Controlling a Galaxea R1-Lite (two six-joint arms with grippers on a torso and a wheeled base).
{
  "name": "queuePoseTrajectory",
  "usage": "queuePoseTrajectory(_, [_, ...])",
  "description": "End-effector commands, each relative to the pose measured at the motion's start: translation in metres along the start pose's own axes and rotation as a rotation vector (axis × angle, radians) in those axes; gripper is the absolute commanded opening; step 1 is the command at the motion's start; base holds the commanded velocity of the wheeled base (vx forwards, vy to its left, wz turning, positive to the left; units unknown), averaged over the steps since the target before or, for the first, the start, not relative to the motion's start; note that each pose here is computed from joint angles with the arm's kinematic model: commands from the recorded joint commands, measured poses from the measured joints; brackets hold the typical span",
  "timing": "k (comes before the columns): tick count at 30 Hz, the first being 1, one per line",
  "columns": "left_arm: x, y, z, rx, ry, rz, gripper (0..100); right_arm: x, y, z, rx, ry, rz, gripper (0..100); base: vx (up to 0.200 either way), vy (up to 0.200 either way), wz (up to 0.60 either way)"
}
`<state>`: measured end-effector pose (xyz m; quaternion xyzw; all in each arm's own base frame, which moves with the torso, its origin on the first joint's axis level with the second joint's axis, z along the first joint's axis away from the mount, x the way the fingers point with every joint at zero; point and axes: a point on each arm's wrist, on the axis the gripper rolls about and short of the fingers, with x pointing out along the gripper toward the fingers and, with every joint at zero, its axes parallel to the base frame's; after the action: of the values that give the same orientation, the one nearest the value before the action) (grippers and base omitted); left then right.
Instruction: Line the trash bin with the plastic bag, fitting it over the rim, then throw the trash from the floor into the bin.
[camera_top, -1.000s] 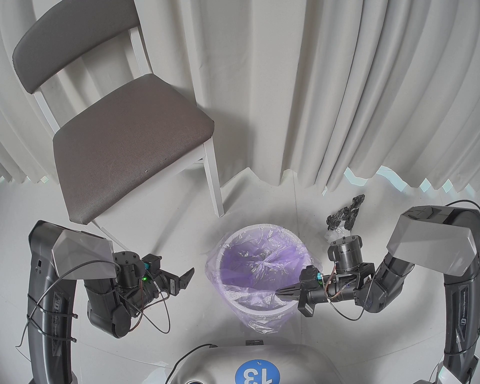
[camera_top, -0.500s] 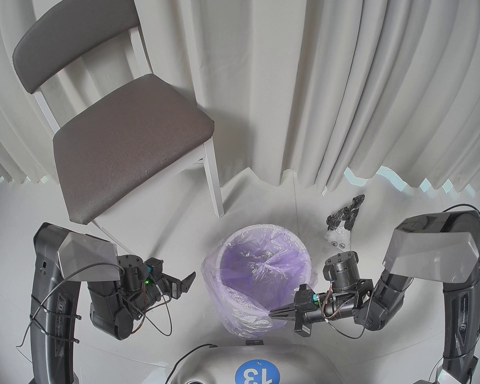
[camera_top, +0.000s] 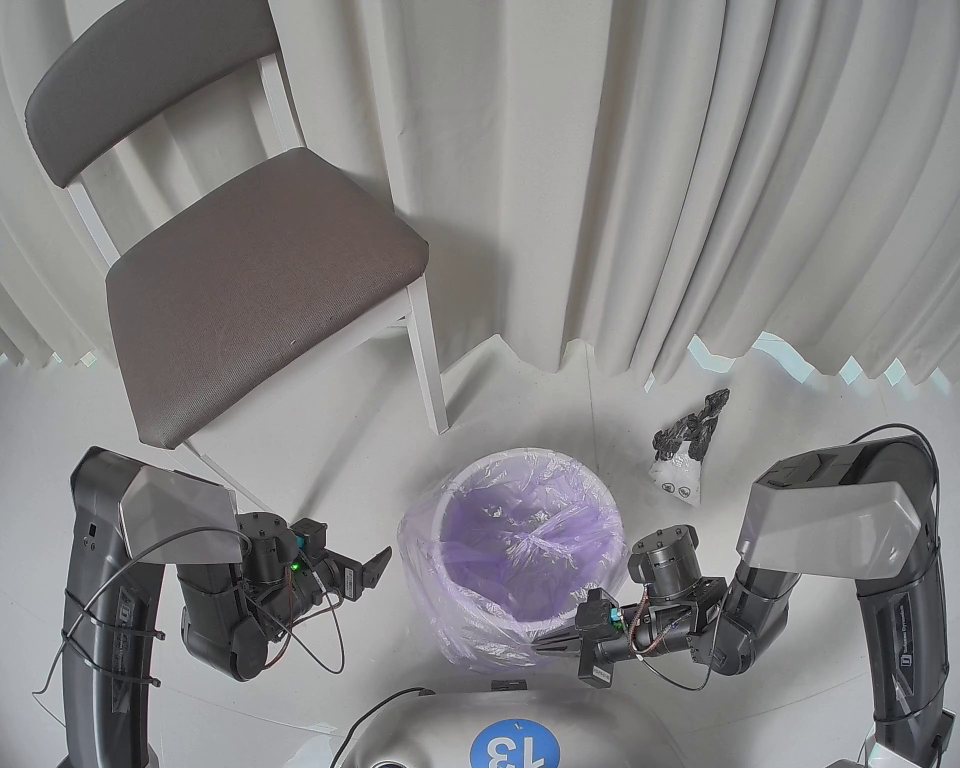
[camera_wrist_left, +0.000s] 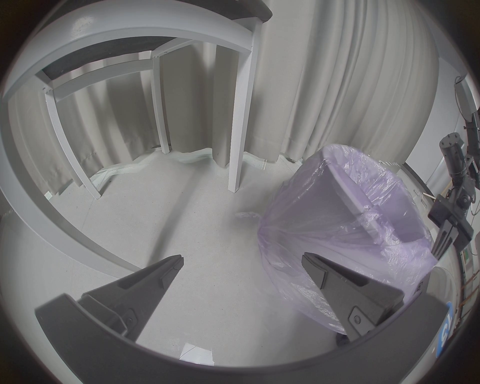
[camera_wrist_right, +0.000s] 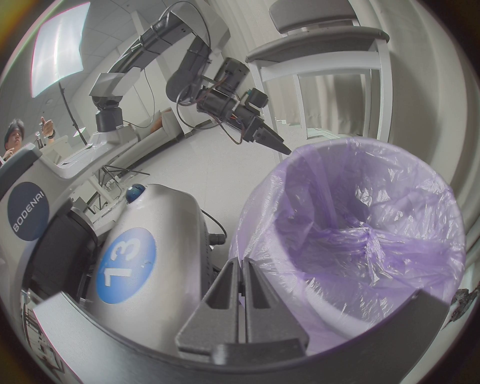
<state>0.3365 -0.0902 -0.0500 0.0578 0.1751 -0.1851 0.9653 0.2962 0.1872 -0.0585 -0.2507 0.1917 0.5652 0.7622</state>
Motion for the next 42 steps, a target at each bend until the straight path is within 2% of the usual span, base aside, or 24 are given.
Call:
queuePoseTrajectory(1, [0.001, 0.000, 0.001, 0.002, -0.017, 0.001, 100, 0.004, -0.008, -0.006, 0.009, 0.029, -0.051, 0, 0.000, 0.000, 0.00])
queuePoseTrajectory(2, [0.001, 0.000, 0.002, 0.001, -0.020, 0.002, 100, 0.004, -0.012, -0.006, 0.014, 0.044, -0.089, 0, 0.000, 0.000, 0.00])
queuePoseTrajectory(14, [0.001, 0.000, 0.002, 0.002, -0.021, 0.000, 100, -0.003, -0.031, -0.014, 0.053, 0.087, -0.217, 0, 0.000, 0.000, 0.00])
queuePoseTrajectory(28, [0.002, 0.000, 0.002, 0.002, -0.021, 0.000, 100, -0.033, -0.066, -0.023, 0.075, 0.058, -0.376, 0, 0.000, 0.000, 0.00])
queuePoseTrajectory(42, [0.002, 0.000, 0.002, 0.002, -0.021, 0.000, 100, -0.044, -0.082, -0.035, 0.098, 0.053, -0.434, 0, 0.000, 0.000, 0.00])
